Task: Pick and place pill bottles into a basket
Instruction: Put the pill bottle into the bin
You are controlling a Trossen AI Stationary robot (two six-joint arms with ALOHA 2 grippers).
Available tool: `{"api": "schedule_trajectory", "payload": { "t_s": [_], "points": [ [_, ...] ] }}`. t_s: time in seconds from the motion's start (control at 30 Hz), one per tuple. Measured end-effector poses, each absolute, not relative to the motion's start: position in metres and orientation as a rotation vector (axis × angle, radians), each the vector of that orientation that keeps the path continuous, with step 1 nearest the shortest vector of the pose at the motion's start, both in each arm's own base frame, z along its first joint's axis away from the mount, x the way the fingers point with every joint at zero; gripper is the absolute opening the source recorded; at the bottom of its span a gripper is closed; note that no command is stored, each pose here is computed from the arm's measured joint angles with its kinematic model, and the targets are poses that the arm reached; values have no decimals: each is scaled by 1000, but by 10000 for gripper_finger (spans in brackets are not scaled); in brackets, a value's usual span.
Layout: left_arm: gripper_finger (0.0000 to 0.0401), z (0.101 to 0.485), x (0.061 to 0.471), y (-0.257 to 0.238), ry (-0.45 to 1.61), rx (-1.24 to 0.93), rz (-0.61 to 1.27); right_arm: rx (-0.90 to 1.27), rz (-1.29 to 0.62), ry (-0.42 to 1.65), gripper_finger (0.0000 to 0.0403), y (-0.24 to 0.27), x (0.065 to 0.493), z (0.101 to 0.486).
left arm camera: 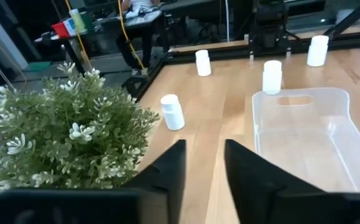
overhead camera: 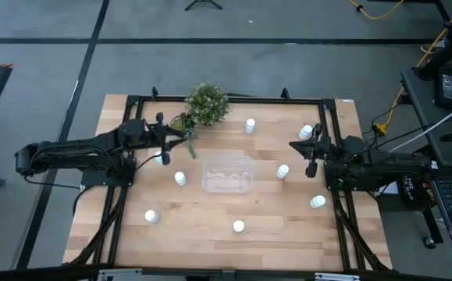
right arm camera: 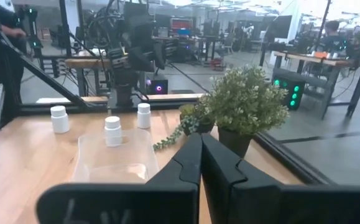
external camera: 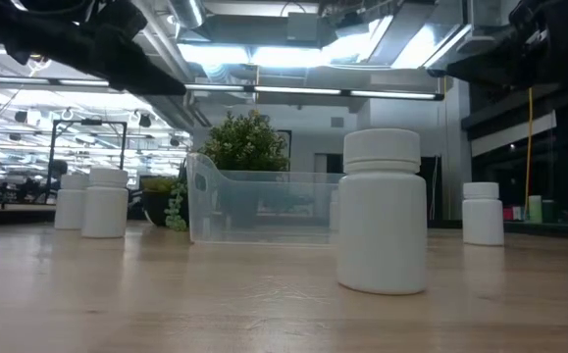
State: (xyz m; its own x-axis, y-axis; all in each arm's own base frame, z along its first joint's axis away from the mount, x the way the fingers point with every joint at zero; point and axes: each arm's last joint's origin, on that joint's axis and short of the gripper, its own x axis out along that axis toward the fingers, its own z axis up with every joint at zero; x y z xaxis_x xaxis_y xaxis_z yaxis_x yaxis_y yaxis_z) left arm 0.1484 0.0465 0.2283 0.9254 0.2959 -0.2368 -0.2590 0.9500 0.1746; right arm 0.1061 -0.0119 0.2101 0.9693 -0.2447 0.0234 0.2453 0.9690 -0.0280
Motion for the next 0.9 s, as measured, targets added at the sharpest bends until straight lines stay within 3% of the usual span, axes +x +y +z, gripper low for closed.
{"api": "schedule_trajectory", "payload": {
  "t_s": [0.2,0.33,0.9],
  "points": [
    [187,229,148,45,257,134,278,-4,-247,-22,12,-12,106,210],
    [211,229,144,42,270,137,248,-8,-247,-22,12,-12,106,210],
    [205,279,139,6,412,57,107,-1,-246,-20,12,-12,106,210]
  ]
}}
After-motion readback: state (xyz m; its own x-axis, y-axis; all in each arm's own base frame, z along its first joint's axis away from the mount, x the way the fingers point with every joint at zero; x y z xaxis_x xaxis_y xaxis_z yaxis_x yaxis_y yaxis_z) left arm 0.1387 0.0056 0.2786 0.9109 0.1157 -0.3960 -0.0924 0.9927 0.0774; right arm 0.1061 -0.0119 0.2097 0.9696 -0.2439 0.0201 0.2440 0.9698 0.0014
